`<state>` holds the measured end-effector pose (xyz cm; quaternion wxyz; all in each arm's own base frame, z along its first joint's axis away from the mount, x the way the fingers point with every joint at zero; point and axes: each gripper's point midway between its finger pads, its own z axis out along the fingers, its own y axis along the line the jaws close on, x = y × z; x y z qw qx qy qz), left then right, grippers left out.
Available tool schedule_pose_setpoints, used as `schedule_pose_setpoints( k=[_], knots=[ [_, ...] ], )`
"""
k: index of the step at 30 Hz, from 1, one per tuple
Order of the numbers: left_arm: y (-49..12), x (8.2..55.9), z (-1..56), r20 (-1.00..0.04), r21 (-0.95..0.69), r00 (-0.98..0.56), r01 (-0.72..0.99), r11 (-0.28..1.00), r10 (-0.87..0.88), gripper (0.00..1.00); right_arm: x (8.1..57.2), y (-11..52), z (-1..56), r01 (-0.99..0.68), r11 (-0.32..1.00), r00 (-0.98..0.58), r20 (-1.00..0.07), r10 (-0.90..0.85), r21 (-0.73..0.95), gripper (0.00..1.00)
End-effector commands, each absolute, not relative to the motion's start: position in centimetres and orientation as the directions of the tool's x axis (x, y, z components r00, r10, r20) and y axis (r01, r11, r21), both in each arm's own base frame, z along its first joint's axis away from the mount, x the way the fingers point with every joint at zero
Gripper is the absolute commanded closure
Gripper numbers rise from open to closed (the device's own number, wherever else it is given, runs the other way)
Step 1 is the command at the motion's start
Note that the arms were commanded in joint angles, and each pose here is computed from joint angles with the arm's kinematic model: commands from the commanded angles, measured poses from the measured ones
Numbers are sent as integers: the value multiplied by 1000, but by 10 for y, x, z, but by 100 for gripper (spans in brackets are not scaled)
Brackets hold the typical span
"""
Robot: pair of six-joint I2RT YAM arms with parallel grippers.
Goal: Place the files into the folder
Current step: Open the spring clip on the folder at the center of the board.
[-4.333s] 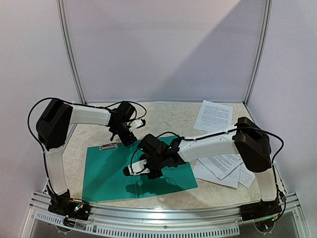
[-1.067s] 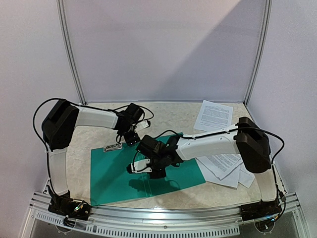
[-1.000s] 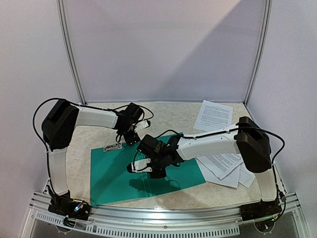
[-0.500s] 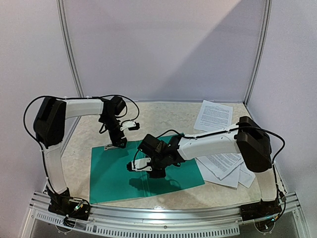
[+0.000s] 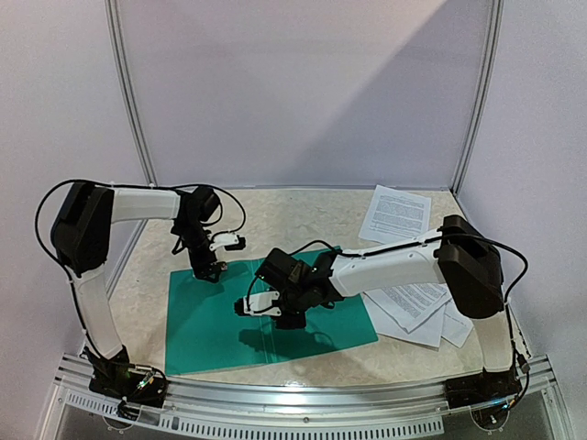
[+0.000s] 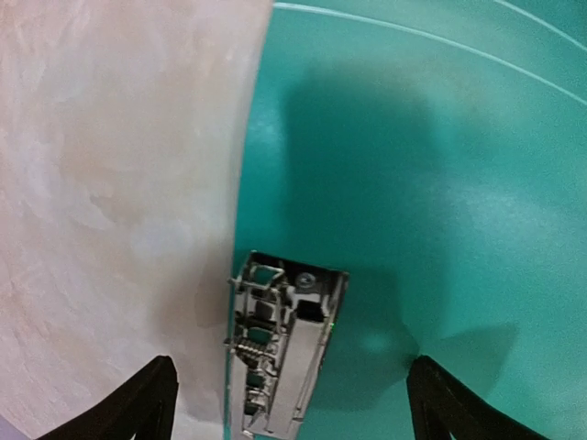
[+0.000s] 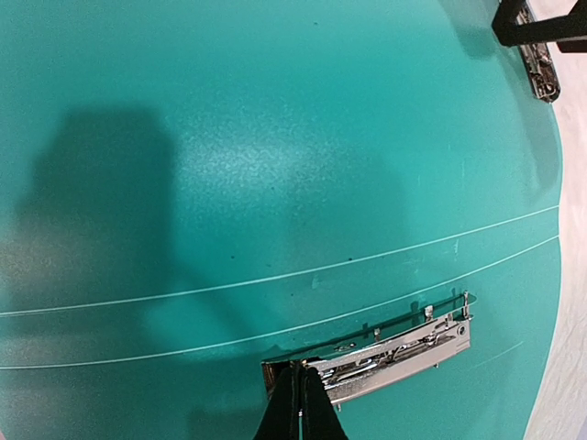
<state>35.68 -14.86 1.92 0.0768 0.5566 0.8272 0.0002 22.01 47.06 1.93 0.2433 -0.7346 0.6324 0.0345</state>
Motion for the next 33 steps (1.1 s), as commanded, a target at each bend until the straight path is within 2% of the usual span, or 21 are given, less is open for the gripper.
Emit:
schedule_pose_setpoints(
  k=[1,9,14,18,22,26,33],
  knots=[
    [-142,378,20,-146,124,-364,916,382,920,13,199,418,-42,-978,-114,145,-176,-974,-177,100],
    [-145,364,7,-123,27,-334,940,339,935,42,199,421,-42,-979,-106,139,-191,-972,-175,100],
    [-141,353,-5,-80,-27,-295,955,294,952,54,198,416,-42,-979,-105,136,-179,-974,-174,100],
    [-134,352,-8,-47,-47,-302,953,300,952,58,193,406,-48,-982,-108,132,-153,-979,-157,100],
    [-128,356,-11,4,-45,-320,946,320,947,70,188,395,-62,-987,-101,115,-107,-988,-125,100],
    [-120,354,-13,66,-52,-313,947,316,947,73,185,385,-64,-988,-103,111,-65,-992,-113,100],
    [-117,353,-15,110,-39,-285,956,290,952,76,179,364,-77,-974,-216,210,90,-974,-70,100]
  ],
)
